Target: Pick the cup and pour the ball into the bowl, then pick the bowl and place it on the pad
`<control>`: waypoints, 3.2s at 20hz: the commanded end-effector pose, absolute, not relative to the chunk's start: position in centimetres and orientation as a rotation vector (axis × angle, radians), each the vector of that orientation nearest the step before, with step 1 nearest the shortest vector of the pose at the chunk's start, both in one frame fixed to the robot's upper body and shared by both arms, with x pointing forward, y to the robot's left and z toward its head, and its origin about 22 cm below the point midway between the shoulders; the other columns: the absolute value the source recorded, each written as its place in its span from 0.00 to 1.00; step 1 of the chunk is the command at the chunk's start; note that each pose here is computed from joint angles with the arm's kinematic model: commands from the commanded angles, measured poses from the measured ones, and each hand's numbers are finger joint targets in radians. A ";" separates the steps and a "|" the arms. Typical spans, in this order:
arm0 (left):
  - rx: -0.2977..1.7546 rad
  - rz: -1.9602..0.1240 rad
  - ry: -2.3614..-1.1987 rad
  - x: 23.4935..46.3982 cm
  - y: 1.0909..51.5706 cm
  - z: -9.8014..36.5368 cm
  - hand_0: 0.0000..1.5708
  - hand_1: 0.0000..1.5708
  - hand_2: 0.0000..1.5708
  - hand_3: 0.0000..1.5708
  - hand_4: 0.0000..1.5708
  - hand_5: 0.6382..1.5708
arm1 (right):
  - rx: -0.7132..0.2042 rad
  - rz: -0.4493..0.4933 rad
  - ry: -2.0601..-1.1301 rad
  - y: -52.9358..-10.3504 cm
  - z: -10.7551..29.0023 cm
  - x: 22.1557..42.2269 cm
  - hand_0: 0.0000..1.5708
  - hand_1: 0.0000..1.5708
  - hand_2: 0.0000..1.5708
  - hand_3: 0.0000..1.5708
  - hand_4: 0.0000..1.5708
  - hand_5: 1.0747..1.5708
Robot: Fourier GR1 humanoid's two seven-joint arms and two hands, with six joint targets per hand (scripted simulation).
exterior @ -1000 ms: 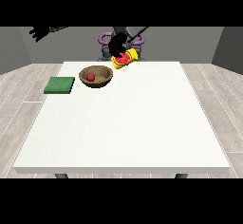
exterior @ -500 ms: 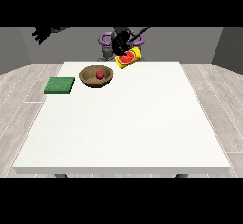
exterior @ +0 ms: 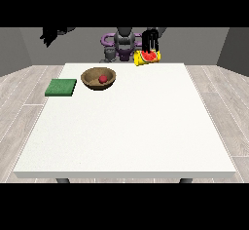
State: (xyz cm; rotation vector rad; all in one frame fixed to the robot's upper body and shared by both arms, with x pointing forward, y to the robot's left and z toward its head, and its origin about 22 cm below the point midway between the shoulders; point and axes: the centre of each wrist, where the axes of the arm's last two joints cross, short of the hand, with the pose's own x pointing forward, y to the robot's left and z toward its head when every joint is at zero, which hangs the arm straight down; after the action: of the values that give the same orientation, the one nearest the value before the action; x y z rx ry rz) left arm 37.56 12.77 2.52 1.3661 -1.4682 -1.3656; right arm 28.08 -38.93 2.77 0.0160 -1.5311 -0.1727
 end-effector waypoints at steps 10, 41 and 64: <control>0.412 -0.282 -1.608 30.4 14.7 -2.3 0.00 0.00 0.00 0.00 0.55 0.90 | 0.119 -0.141 -1.615 -32.5 3.9 31.0 0.00 0.00 0.00 0.16 0.37 0.99; 0.096 -0.257 -1.831 27.6 18.5 -1.4 0.00 0.00 0.00 0.00 0.61 0.84 | 0.001 -0.226 -1.512 -28.4 -11.8 27.9 0.00 0.00 0.00 0.00 0.23 1.00; 0.064 -0.260 -1.752 25.4 19.9 -2.2 0.00 0.00 0.00 0.00 0.71 0.77 | -0.195 -0.531 -1.283 -32.6 -9.0 29.6 1.00 1.00 1.00 0.97 0.60 0.85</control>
State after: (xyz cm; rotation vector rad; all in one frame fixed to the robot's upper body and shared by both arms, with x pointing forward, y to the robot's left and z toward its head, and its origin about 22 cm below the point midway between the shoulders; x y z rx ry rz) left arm 26.70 19.07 -0.02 0.0454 -1.8275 -0.2774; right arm 28.96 -29.29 -10.60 -0.0801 -1.4128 -0.5528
